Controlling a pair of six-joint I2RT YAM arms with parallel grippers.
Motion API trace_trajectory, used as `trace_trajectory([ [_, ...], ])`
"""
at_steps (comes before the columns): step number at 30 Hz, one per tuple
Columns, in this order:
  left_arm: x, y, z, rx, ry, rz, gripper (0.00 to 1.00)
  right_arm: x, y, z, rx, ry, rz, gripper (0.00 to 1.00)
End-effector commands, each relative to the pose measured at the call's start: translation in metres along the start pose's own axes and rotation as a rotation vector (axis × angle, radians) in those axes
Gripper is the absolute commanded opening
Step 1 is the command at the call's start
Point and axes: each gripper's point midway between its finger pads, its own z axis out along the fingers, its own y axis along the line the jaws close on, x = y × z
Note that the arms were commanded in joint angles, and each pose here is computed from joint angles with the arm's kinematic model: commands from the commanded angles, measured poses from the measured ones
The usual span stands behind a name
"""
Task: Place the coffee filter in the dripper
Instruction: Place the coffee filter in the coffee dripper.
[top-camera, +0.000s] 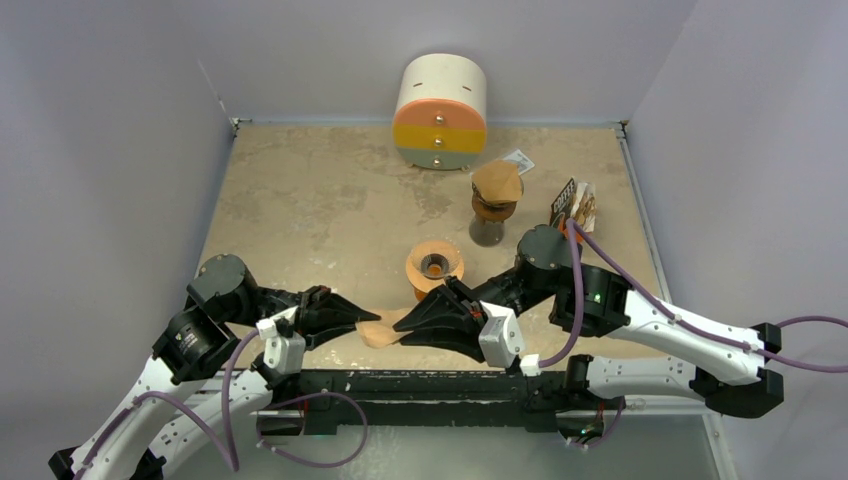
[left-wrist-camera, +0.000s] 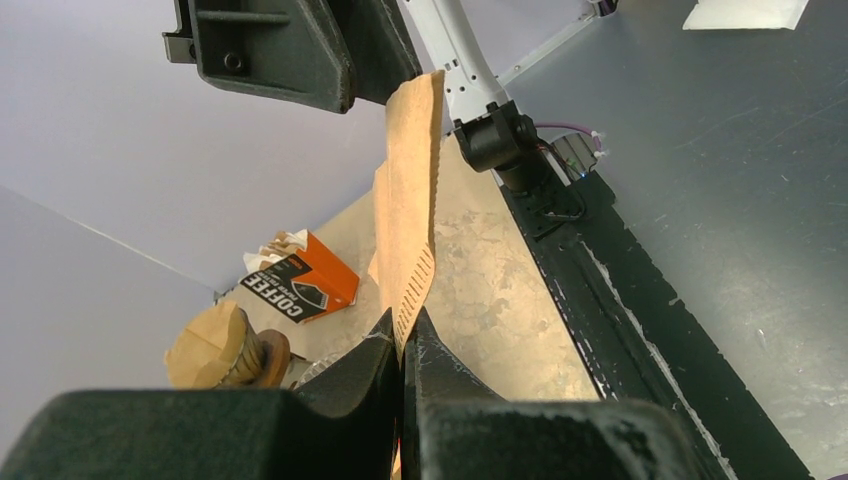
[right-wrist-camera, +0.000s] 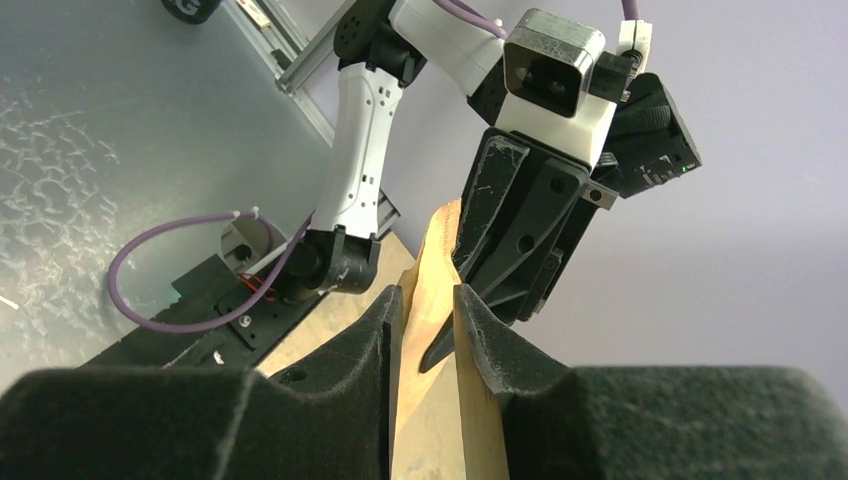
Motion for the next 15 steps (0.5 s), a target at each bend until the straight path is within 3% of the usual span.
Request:
trace_trajectory([
  [1,-0.0146,0.0,-0.0022,0.011,-0.028,0.047,0.0,-0.0065,-0.0034,-0.0003,0.012,-0.013,-0.026,0.28],
  [15,-0.0144,-0.0063,-0.0015,0.045,-0.037,0.046,0.0,-0.0044,-0.0066,-0.0016,0.03,0.003,-0.037,0.27],
])
